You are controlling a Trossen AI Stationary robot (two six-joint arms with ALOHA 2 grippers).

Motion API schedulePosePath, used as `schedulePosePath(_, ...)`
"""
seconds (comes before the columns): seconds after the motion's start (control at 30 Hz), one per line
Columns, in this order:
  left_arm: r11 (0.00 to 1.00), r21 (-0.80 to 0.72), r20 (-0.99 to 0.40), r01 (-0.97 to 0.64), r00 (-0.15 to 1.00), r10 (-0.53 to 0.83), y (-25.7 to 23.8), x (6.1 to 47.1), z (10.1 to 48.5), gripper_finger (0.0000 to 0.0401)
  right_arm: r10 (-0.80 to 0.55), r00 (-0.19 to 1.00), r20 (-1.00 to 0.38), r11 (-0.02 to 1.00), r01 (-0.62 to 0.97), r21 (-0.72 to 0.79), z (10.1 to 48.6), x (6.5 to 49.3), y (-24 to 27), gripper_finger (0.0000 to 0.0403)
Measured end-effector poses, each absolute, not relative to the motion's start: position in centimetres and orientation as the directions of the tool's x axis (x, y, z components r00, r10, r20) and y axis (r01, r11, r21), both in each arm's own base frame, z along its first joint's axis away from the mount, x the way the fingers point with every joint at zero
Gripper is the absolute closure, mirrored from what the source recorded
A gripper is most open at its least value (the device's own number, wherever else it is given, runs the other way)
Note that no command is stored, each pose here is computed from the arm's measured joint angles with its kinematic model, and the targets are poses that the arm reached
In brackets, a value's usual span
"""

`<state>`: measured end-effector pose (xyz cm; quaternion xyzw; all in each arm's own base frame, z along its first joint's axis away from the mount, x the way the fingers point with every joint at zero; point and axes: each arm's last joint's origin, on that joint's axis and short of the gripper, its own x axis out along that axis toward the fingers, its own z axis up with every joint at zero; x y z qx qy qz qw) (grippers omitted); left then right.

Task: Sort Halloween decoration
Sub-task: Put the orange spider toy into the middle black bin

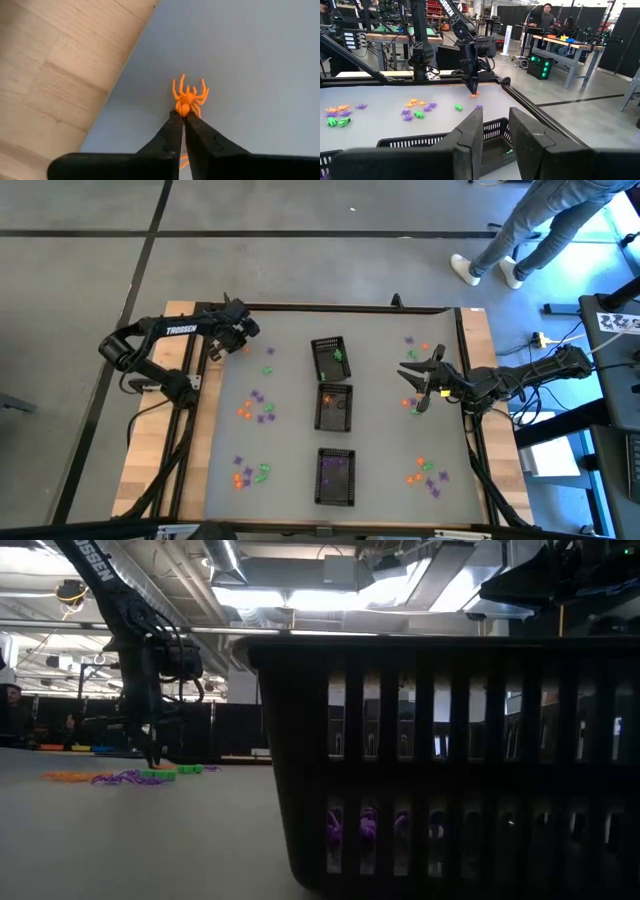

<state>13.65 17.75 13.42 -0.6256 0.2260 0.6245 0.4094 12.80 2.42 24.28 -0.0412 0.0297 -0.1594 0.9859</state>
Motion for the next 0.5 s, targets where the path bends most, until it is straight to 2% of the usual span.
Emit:
schedulePosePath(0.2,-0.551,-0.233,-0.966,-0.802,0.127,0.223,17.5,14.0,13.5,0.0400,-0.317,0.947,-0.045,0.946,0.312,-0.091,24.3,12.8,2.4,0.0310)
schedulePosePath(0.5,-0.495,-0.259,-0.966,-0.829,0.210,0.153,17.2,15.7,15.0,0.0401,-0.317,0.947,-0.045,0.946,0.312,-0.091,24.3,12.8,2.4,0.0310)
